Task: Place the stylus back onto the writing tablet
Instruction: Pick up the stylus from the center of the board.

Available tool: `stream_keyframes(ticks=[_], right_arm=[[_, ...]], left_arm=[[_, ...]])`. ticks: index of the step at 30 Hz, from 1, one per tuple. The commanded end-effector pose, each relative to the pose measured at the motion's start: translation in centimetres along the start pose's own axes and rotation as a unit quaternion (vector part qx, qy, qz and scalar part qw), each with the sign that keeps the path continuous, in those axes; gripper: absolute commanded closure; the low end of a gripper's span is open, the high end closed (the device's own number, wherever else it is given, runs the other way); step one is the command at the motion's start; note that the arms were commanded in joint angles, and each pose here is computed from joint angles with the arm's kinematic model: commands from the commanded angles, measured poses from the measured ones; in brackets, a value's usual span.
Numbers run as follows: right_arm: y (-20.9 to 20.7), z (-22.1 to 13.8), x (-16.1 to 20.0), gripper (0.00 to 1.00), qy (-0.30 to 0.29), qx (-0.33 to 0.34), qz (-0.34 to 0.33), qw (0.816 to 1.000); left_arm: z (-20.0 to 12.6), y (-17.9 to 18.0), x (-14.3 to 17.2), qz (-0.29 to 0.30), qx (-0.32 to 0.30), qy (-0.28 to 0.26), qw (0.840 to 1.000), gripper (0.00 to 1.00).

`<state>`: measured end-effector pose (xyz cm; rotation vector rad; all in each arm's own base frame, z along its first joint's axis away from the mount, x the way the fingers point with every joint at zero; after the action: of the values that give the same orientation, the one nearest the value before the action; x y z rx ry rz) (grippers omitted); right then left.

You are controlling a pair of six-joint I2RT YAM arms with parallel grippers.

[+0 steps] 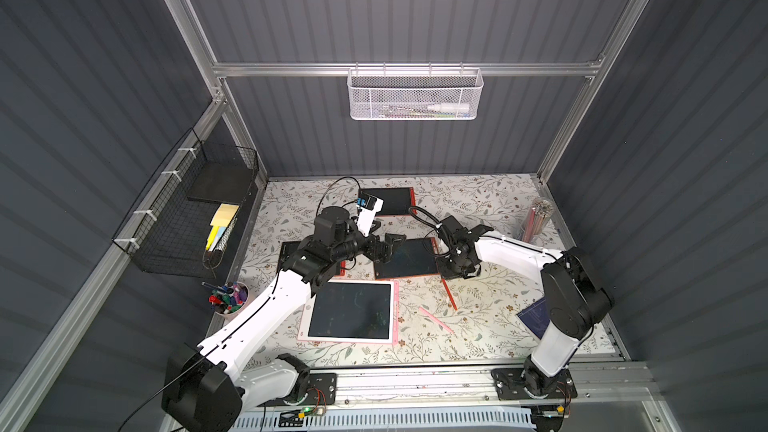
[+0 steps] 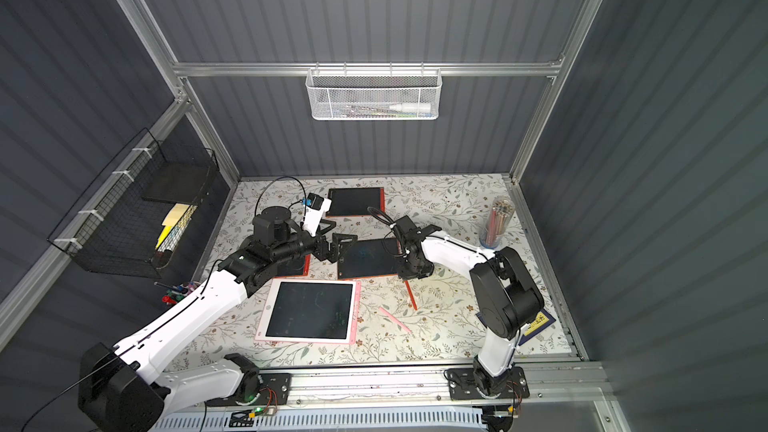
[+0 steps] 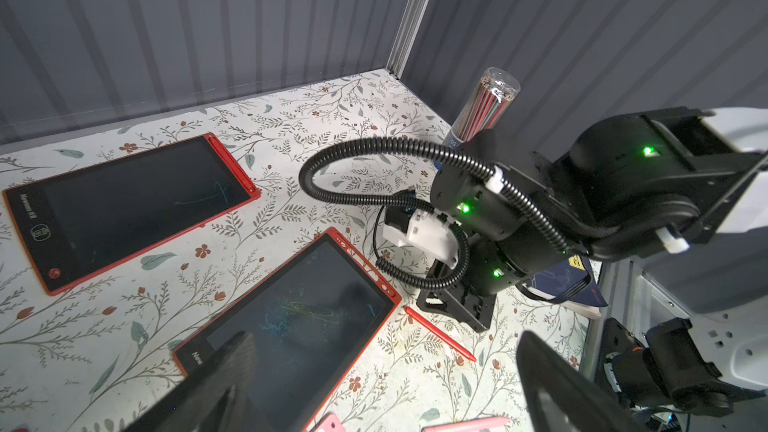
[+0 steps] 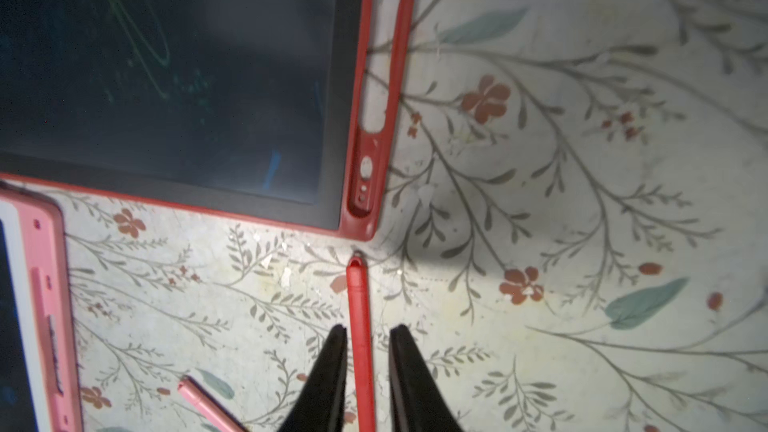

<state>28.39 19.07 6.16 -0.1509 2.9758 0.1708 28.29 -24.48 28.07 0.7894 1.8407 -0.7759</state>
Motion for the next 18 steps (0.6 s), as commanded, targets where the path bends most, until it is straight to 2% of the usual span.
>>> stream_keyframes(ticks=[1, 6, 18], right_arm=[[-0.4, -0.4, 1.1, 0.75, -0.002, 0.01, 0.006, 1.0], [-0.8, 0.4, 2.5, 0.73, 0.01, 0.02, 0.006, 1.0], [-0.1, 1.7, 3.2, 0.72, 0.024, 0.041, -0.017, 0.999]], left_arm=[[-0.3, -0.5, 1.0, 0.0, 0.013, 0.014, 1.0, 0.01], [-0.2, -0.2, 2.5, -0.025, 0.006, 0.039, 0.999, 0.01], [-0.4, -0.2, 2.3, -0.017, 0.003, 0.025, 1.0, 0.01]])
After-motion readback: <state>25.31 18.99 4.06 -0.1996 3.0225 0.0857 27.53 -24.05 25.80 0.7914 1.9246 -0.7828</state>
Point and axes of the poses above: each gripper's point midway between its finger pads, its own z axis out along the fingers, its own y axis along the line the jaws close on, x = y × z, the point moved 2 cm from there along -z, back along the fingers, and after that the axes turned 8 degrees about z, right-handed, at the moved point
